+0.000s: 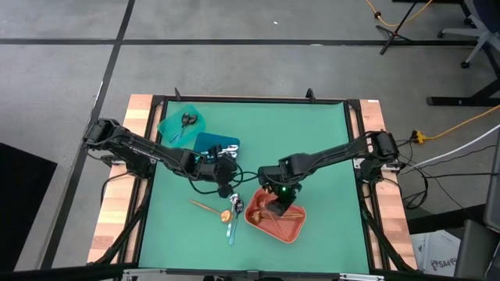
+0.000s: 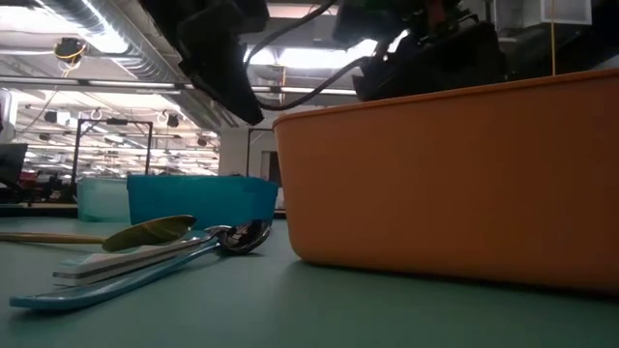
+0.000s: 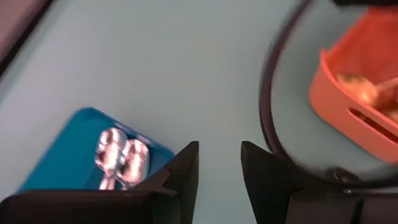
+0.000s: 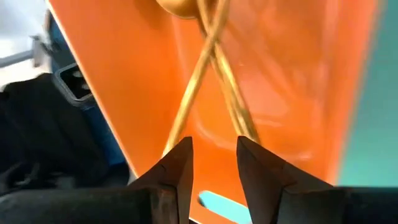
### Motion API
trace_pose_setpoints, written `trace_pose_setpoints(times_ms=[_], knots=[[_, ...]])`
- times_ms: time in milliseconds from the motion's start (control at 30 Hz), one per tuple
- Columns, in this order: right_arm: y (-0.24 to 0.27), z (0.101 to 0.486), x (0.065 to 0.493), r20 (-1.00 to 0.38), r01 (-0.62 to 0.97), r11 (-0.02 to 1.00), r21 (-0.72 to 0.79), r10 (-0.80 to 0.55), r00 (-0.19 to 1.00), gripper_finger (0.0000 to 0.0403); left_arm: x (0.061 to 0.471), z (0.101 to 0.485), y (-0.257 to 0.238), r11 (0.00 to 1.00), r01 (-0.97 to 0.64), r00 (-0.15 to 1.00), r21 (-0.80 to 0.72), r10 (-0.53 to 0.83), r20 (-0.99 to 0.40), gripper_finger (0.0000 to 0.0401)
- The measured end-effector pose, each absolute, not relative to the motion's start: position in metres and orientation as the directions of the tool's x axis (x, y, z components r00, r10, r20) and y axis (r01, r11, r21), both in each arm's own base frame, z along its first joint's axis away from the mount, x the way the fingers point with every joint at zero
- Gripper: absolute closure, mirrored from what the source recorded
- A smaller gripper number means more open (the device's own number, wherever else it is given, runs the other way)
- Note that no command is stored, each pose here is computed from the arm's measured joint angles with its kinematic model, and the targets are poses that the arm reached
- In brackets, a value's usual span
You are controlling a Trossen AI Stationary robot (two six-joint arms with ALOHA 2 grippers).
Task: Sort silverware by color (type)
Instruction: Put the yellow spoon into the orange bin
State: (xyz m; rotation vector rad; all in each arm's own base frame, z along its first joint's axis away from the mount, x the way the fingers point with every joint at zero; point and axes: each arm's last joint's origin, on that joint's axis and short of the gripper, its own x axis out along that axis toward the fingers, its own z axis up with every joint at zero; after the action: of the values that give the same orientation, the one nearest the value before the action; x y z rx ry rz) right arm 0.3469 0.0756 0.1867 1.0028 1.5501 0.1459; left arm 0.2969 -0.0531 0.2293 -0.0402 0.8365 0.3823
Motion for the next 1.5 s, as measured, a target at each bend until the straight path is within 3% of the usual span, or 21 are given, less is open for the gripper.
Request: trace_pose_setpoints(times_ms=[267,933,1500], knots=[[0.071,0.209,0.335,-0.814,0.460,0.690,0.559,0.562,0.146,0.0290,0.293,0.227,-0.062,0.959,-0.275,0.587,0.076,0.230,-0.777,0.0287],[0.063,0.260,0.314,-0.830,0.350,0.757,0.552,0.456,0.322,0.0290,0.272,0.222,-0.104,0.986,-0.115,0.539,0.119,0.163,-0.826,0.0287],[0.058,0.273,0.300,-0.873,0.297,0.844,0.446,0.338,0.351,0.0290,0.259,0.218,-0.123,1.000,-0.024,0.454,-0.001,0.010,-0.891,0.0287]])
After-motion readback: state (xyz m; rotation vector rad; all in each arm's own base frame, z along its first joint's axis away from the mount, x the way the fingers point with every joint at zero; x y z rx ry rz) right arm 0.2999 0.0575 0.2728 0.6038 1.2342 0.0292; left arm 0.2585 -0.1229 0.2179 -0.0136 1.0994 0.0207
